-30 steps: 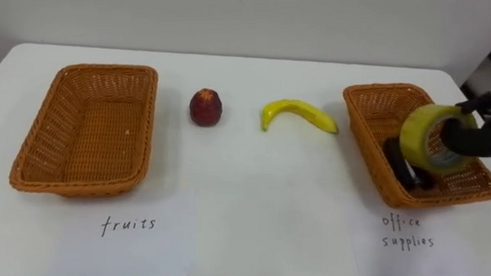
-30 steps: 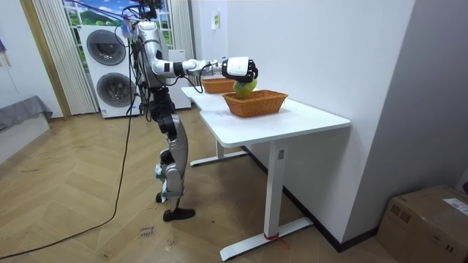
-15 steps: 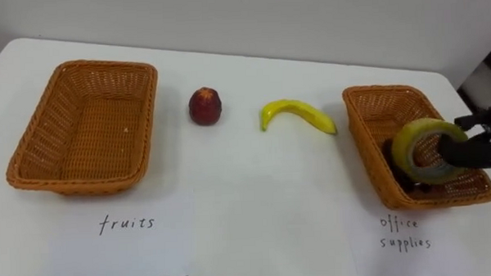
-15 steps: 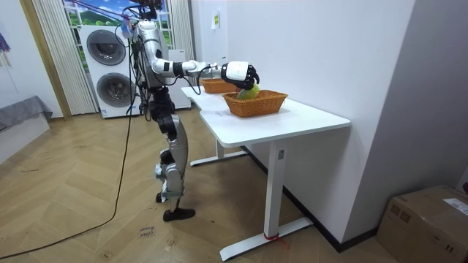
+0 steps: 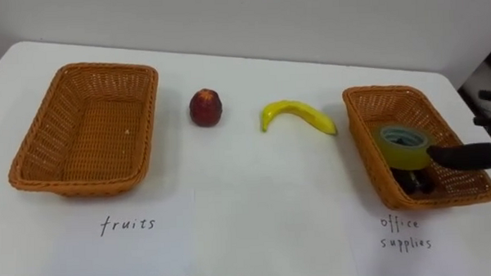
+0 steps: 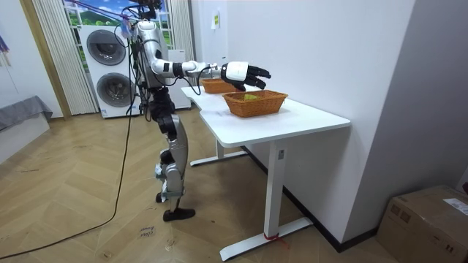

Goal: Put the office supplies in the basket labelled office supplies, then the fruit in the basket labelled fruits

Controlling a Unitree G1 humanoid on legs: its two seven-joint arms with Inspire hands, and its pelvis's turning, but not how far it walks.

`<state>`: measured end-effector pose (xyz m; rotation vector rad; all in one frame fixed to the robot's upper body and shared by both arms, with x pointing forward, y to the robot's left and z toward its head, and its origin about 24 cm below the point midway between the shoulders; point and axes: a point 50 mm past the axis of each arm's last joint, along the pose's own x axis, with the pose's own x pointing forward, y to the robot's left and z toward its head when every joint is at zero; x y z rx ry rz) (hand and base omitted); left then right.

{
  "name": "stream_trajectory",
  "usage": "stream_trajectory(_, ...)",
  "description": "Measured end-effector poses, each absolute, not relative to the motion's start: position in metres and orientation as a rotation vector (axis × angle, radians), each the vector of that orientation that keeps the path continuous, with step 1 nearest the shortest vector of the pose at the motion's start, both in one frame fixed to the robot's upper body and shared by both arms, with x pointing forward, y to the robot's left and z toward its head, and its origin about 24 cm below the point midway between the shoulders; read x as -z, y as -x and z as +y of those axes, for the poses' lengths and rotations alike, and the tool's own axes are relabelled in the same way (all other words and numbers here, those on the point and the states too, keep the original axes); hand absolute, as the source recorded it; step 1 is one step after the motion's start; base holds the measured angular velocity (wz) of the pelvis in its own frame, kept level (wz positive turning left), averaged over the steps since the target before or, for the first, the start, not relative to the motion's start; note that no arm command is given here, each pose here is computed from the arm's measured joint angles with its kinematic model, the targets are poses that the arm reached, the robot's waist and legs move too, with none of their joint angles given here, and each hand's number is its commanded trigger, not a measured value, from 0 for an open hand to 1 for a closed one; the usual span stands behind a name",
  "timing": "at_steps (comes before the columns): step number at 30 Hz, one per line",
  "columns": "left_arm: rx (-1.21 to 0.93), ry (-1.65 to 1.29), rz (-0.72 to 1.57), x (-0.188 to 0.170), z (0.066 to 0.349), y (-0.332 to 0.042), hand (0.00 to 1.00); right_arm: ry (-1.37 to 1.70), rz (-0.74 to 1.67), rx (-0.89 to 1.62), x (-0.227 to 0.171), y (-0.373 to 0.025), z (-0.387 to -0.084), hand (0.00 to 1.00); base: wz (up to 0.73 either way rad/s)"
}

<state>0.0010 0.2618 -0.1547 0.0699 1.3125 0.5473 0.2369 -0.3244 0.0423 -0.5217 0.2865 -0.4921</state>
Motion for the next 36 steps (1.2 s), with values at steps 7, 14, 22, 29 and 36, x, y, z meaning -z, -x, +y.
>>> stream_trajectory(7,-0.541,-0.064,1.320,0.155,0.261,0.001,0.00,0.522,0.287,0.492,-0.042,-0.237,-0.324,0.00,0.00)
stream_trajectory(14,-0.534,-0.058,1.321,0.156,0.261,0.001,0.00,0.527,0.288,0.489,-0.042,-0.237,-0.324,0.00,0.00)
stream_trajectory(22,-0.533,-0.057,1.320,0.156,0.261,0.000,0.00,0.528,0.288,0.489,-0.042,-0.237,-0.324,0.00,0.00)
stream_trajectory(29,-0.558,-0.080,1.317,0.155,0.261,-0.001,0.00,0.492,0.259,0.495,-0.047,-0.238,-0.323,0.00,0.00)
stream_trajectory(36,-0.574,-0.098,1.313,0.155,0.263,-0.002,0.00,0.433,0.190,0.486,-0.059,-0.241,-0.318,0.00,0.00)
